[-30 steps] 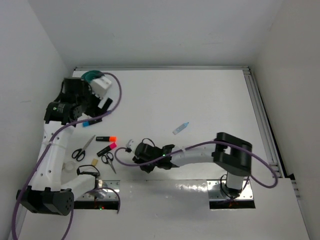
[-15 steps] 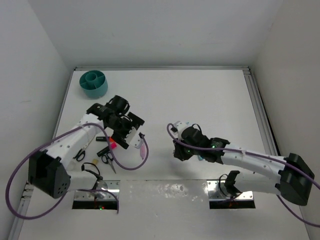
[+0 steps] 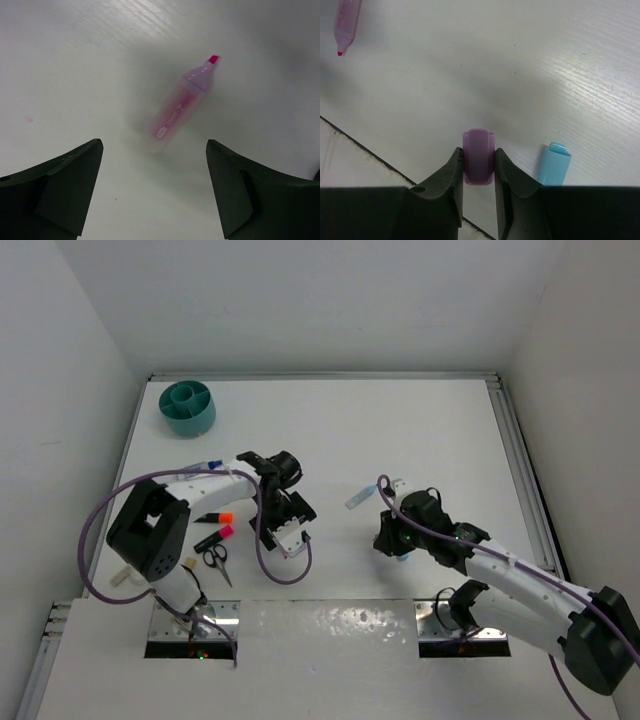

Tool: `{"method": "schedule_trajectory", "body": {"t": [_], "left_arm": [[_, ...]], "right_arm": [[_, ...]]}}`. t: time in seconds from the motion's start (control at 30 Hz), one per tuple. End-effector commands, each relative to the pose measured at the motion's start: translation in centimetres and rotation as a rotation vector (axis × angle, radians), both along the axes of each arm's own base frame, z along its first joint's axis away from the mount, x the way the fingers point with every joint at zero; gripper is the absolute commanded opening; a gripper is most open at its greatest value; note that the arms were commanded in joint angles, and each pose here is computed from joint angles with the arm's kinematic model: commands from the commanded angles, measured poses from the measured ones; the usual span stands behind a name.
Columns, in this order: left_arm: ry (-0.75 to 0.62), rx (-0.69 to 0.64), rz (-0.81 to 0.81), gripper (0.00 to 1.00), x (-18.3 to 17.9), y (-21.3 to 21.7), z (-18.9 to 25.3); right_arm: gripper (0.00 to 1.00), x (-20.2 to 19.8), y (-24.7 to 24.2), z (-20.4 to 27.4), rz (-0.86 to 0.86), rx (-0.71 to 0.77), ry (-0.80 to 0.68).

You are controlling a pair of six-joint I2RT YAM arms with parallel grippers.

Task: Sort the stationery into containers
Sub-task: Pick up the pen cap at the corner of the board, then pick up the pen from the center of the board.

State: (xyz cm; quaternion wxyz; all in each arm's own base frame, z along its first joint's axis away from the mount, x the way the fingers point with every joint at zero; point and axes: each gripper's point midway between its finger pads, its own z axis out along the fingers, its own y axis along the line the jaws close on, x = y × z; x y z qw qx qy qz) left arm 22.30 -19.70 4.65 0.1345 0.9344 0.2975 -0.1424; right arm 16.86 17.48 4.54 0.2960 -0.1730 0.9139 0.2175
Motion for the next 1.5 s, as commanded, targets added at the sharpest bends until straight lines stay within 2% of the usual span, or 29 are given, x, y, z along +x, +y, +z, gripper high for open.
{"method": "schedule_trajectory", "body": {"t": [0.0,0.17,0.27,0.47,0.57,0.67,0.7,0.9,1.1,1.2,1.3,1.33,1.4,1.43,1.47], "left_arm": [[-0.028,0.06,-0.274,0.8,-0.4,0.5,-1.4],[0.019,0.125,-0.334,0.79,-1.3,1.4,-3.3],[0.024,0.133,-0.3,0.76,-1.5,0.6,-4.3],[-0.005,0.147,-0.247,0.61,-1.3,-0.2,-6.4],[-0.022,0.17,-0.22,0.48,-0.8,0.2,-7.5],[-0.044,0.193,-0.181,0.29,-0.2,0.8,-8.1],[-0.048,0.183,-0.162,0.01,0.0,0.6,-7.9],[0.036,0.066,0.098,0.0,0.9,-1.6,-4.7],[0.027,-0.055,0.422,0.0,3.7,-3.6,0.7],[0.108,-0.11,0.675,0.0,5.0,-4.1,4.9],[0.205,-0.107,0.803,0.0,4.3,-2.7,7.3],[0.228,-0.114,0.861,0.0,4.5,-2.3,8.4],[0.275,-0.092,0.885,0.0,3.2,-1.5,9.4],[0.283,-0.088,0.89,0.0,2.9,-1.4,9.7],[0.293,-0.085,0.891,0.0,2.5,-1.2,10.0]], "right_arm": [[0.0,0.6,0.8,0.7,0.008,0.05,-0.004],[0.0,0.9,1.2,0.6,0.014,0.045,0.012],[0.0,1.1,1.5,0.7,0.021,0.054,0.008],[0.0,1.3,1.5,1.2,0.06,0.031,0.016],[0.0,1.4,1.5,1.6,0.062,0.033,0.016],[0.0,1.7,1.5,2.1,0.065,0.037,0.002],[0.0,1.7,1.4,2.1,0.063,0.027,0.004],[0.0,3.3,1.5,4.0,0.106,-0.02,-0.044],[0.0,4.6,2.5,5.4,0.205,-0.044,-0.036],[0.0,6.0,3.5,7.8,0.313,-0.053,-0.079],[0.0,6.3,3.6,9.5,0.399,-0.08,-0.066],[0.0,7.7,4.4,11.4,0.461,-0.099,-0.122],[0.0,7.0,4.5,12.2,0.535,-0.119,-0.069],[0.0,8.0,5.4,14.6,0.583,-0.118,-0.126],[0.0,7.4,5.4,13.6,0.617,-0.142,-0.044]]}}
